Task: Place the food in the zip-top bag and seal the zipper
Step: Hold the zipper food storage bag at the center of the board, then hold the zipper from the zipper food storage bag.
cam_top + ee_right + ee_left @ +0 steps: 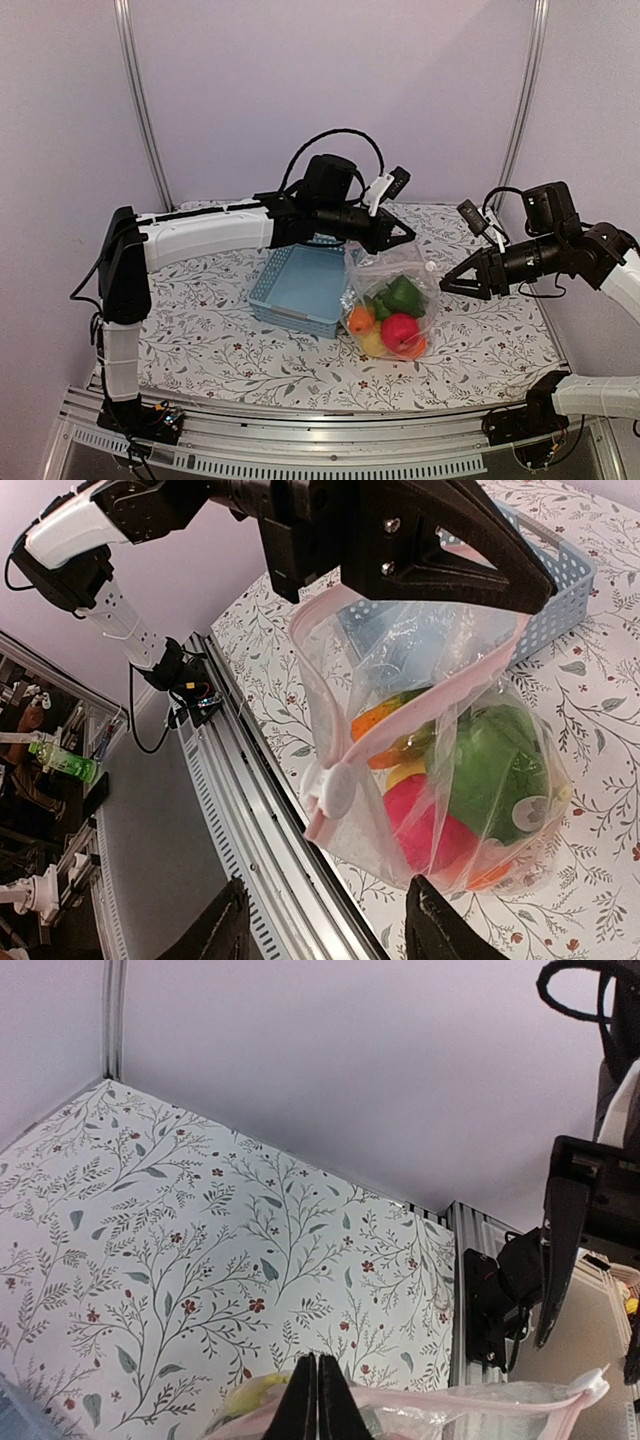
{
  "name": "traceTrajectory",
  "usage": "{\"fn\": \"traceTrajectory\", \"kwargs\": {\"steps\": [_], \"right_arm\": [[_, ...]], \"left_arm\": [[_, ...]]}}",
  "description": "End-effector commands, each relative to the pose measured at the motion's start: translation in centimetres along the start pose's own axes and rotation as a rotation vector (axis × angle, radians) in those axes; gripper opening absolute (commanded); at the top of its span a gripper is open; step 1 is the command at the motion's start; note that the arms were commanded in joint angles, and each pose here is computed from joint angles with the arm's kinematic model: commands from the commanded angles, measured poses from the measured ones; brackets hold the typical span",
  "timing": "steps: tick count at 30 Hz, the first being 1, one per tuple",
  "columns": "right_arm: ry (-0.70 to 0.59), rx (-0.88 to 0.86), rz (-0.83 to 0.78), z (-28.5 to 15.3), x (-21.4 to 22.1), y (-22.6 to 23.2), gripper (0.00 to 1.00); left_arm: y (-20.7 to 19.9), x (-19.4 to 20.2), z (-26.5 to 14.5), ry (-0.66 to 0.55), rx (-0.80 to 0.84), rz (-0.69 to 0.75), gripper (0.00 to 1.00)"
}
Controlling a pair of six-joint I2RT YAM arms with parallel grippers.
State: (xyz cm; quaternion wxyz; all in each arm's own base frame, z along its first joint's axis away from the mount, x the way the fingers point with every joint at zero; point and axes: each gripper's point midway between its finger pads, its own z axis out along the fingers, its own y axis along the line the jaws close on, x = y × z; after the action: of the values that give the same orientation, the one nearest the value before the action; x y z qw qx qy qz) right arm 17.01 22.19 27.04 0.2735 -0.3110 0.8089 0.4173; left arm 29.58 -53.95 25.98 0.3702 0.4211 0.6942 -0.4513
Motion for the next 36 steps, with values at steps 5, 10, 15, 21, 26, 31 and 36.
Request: {"fn": "traceTrajectory", "kwargs": {"steps": [5, 10, 15, 21, 26, 31, 36], "right_arm": [[-0.002, 0.014, -0.080, 2.4, -1.0, -1.0, 0.45], [-0.003, 0.065, -0.106, 3.2, -1.6, -1.8, 0.33], [-0.030, 0.114, -0.126, 2.4, -2.5, -2.0, 0.15], [-0.043, 0.117, -0.141, 1.5, -2.7, -1.3, 0.02], [-0.050, 0.117, -0.182, 0.1, -4.2, 0.0, 0.00], [-0.016, 0.115, -0.211, -0.5, -5.4, 0.8, 0.00], [0.020, 0.084, -0.230, -0.2, -5.2, 1.5, 0.00]], "left_arm": [[0.8, -0.9, -0.4, -0.008, -0.023, 0.004, 0.03], [0.9, -0.9, -0.5, -0.004, -0.034, 0.011, 0.03], [0.9, -0.9, -0.8, 0.001, -0.040, 0.021, 0.03], [0.7, -1.6, -1.7, -0.004, -0.057, 0.048, 0.03], [-0.3, -4.9, -4.7, -0.046, -0.108, 0.128, 0.33], [-3.0, -7.2, -7.7, -0.060, -0.106, 0.270, 0.60], [-6.0, -8.6, -9.5, -0.049, -0.096, 0.378, 0.71]]}}
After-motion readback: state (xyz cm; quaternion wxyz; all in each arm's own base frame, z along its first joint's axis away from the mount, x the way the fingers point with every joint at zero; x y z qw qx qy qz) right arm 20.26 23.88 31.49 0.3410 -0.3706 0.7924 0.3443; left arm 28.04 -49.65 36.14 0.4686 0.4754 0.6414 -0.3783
